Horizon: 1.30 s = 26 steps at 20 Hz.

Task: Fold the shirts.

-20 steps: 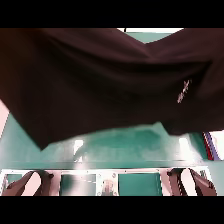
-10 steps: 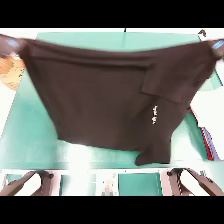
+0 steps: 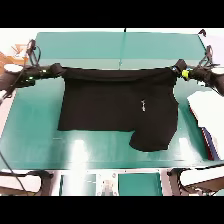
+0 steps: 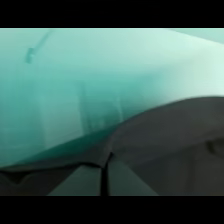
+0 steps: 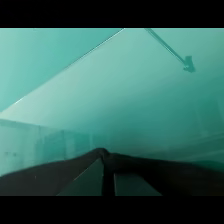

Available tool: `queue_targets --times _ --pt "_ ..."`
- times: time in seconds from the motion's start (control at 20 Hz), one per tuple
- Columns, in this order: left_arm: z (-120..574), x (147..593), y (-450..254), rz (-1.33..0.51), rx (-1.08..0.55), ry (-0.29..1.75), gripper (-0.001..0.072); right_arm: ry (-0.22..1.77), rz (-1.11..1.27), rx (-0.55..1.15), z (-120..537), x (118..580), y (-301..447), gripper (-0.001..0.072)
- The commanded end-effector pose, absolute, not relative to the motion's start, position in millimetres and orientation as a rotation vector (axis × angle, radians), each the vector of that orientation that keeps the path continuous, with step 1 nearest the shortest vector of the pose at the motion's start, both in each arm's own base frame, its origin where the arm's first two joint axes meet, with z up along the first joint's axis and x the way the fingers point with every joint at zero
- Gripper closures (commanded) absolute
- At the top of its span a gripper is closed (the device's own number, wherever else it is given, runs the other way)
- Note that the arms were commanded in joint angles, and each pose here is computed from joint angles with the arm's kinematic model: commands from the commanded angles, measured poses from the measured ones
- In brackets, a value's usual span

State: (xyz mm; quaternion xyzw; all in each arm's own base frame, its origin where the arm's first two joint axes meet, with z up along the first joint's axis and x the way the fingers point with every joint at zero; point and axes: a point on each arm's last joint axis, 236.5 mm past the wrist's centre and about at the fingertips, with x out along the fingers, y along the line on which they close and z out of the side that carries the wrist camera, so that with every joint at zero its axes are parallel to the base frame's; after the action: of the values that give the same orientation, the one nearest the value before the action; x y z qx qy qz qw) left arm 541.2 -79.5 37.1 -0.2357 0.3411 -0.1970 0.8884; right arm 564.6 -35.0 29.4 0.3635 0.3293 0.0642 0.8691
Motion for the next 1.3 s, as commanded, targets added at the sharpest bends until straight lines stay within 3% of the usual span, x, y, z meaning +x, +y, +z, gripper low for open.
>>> queue_targets --times 0.0,0.2,0.55,0.85,1.25 --pt "14.9 575.0 -71.7 -0.320 -0.470 0.668 0.0686 0.665 0.162 0.789 17.8 608.0 -40.9 0.0694" --pt "35.6 589.7 -62.5 -0.283 -0.485 0.597 0.0686 0.577 0.186 0.786 52.5 635.0 -47.2 0.0694" --pt "59.2 600.4 -60.5 -0.291 -0.464 0.546 0.0686 0.573 0.195 0.772 58.1 636.8 -47.4 0.0694" --pt "7.9 566.9 -78.8 -0.383 -0.372 0.728 0.0686 0.875 0.138 0.533 -8.0 590.5 -62.1 0.0695" --pt "-54.1 511.5 -78.4 -0.419 -0.270 1.031 0.0686 1.167 0.133 0.362 -58.0 529.7 -72.9 0.0696"
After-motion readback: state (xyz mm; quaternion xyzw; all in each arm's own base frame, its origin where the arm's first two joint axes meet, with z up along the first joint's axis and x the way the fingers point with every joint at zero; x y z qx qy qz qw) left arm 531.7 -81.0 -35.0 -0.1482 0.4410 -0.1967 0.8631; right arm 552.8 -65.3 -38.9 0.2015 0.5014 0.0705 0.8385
